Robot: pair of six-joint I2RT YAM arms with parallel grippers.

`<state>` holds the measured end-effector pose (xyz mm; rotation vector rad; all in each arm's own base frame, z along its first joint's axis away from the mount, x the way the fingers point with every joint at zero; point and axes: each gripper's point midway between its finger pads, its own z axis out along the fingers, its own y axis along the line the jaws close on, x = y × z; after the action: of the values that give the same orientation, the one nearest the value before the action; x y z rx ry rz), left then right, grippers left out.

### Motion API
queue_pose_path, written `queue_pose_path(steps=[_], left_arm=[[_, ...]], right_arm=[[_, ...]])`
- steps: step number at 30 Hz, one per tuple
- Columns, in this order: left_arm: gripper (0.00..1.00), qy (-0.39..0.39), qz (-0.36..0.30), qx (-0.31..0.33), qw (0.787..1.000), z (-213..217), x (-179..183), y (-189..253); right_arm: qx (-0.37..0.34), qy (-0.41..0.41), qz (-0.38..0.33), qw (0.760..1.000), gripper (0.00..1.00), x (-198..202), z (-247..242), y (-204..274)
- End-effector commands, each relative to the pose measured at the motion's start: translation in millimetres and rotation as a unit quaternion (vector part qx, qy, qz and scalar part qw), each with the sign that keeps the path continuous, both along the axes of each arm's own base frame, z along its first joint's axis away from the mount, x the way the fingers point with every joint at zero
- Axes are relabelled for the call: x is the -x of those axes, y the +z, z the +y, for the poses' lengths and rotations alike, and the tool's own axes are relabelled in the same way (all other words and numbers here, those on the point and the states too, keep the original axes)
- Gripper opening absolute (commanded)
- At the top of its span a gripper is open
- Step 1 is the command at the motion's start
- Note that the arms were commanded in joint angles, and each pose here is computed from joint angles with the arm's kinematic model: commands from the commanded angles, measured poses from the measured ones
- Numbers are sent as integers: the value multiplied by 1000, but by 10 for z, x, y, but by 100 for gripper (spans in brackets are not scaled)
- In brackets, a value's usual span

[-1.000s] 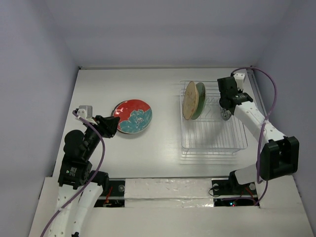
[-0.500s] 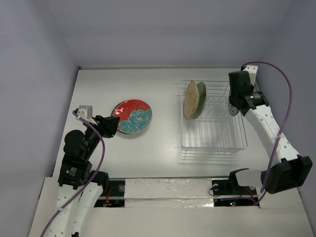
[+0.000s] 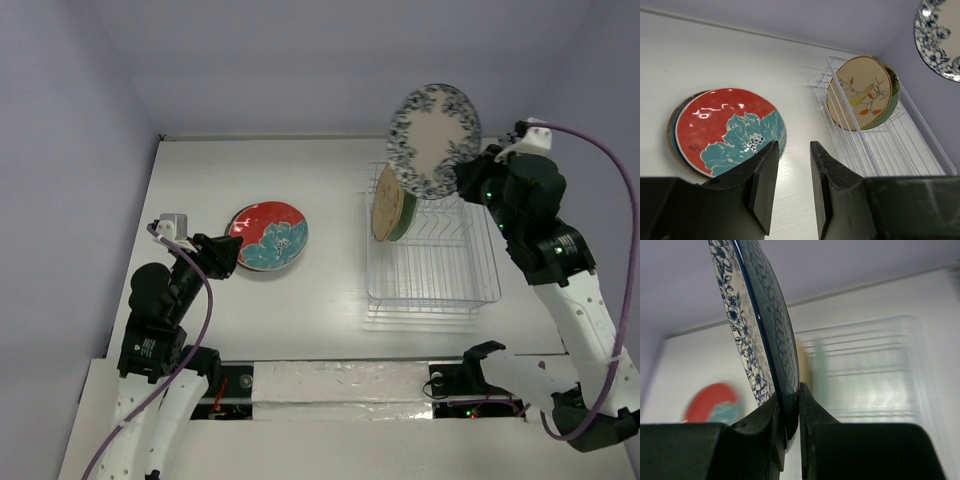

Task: Unload the plates from the dish rack

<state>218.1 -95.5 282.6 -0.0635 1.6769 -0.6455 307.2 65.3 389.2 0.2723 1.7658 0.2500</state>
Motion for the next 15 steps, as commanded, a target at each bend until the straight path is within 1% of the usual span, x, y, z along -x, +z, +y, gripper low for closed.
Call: queue_pose_path(steps=[1, 2, 3, 4, 6, 7, 9, 10, 11, 13, 14, 15], left_arm=[[29, 0, -18, 7, 1000, -10, -20, 107], [29, 1, -18, 7, 1000, -5, -21, 104], [29, 2, -19, 7, 1000, -2, -16, 107], [29, 3, -20, 8, 1000, 1, -14, 110], [29, 8, -20, 8, 1000, 24, -21, 113], [29, 10, -20, 8, 1000, 29, -24, 113], [29, 10, -20, 8, 1000, 29, -23, 110], [29, 10, -20, 8, 1000, 29, -23, 110], [29, 9, -20, 8, 1000, 28, -16, 112], [30, 10, -22, 9, 1000, 30, -15, 120], [30, 10, -22, 9, 1000, 30, -12, 123], [30, 10, -22, 9, 1000, 31, -11, 119]], right_arm=[[-138, 229, -103, 958, 0, -86, 1284, 591], [-151, 240, -104, 953, 0, -128, 1431, 612], [-153, 264, -75, 949, 0, -206, 1741, 423], [-160, 279, -69, 944, 0, -222, 1894, 394], [-185, 314, -72, 928, 0, -194, 2253, 449], [-186, 320, -53, 928, 0, -294, 2428, 288], [-205, 346, -55, 914, 0, -299, 2672, 354], [-206, 356, -45, 910, 0, -289, 2802, 299], [-206, 358, -25, 910, 0, -355, 2935, 138], [-214, 372, -18, 903, 0, -359, 3107, 53], [-222, 377, -2, 899, 0, -377, 3252, -95], [-225, 377, 6, 898, 0, -408, 3299, -178]])
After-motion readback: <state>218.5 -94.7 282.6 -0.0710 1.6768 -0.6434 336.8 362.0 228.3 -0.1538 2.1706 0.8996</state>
